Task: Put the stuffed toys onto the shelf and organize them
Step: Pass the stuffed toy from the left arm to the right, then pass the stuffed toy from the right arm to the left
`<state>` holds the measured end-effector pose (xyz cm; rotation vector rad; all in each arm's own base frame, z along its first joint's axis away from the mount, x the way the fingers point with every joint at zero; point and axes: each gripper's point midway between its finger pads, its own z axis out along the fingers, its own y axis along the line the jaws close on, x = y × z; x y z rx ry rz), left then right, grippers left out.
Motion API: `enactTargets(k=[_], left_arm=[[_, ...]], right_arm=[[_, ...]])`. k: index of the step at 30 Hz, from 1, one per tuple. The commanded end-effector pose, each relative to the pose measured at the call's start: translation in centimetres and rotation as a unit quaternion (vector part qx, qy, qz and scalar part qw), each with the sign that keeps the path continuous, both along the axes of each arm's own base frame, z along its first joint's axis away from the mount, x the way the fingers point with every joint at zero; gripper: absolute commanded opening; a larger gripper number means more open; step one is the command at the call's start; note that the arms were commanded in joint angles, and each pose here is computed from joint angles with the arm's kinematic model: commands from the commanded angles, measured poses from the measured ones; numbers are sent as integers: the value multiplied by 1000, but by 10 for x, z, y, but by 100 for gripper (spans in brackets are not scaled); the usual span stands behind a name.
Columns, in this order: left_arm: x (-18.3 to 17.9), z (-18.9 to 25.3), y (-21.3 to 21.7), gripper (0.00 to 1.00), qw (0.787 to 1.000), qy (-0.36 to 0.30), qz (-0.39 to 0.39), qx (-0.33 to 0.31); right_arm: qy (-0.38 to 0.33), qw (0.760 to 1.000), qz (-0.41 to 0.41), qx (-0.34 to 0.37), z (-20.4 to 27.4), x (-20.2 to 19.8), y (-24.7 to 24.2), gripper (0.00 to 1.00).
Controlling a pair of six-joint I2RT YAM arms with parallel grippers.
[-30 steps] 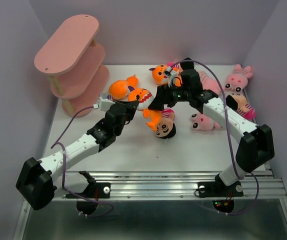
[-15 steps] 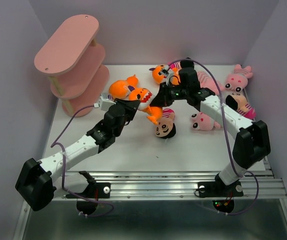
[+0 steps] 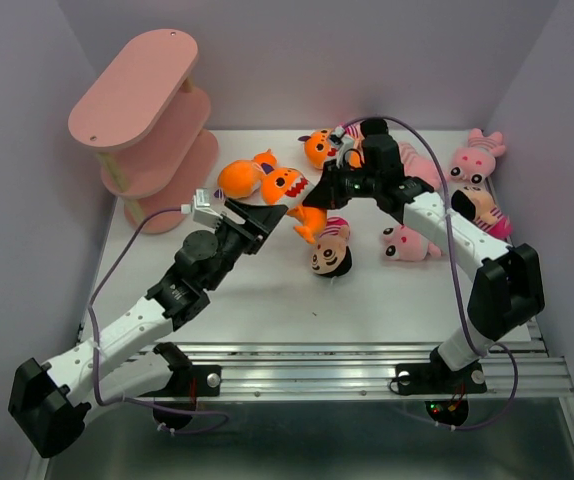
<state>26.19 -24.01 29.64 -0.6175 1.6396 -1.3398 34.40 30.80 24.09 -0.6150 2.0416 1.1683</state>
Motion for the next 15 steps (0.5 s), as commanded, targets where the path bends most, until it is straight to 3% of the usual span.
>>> enactTargets(k=[1,15], left_arm=[[-13,0,-20,80,998,-14,-62,4],[11,-22,-73,80,993,6,-106,50]], right_arm=[[-53,998,-26,38,38,14,3,1],[-36,997,-14,62,38,2,5,10]])
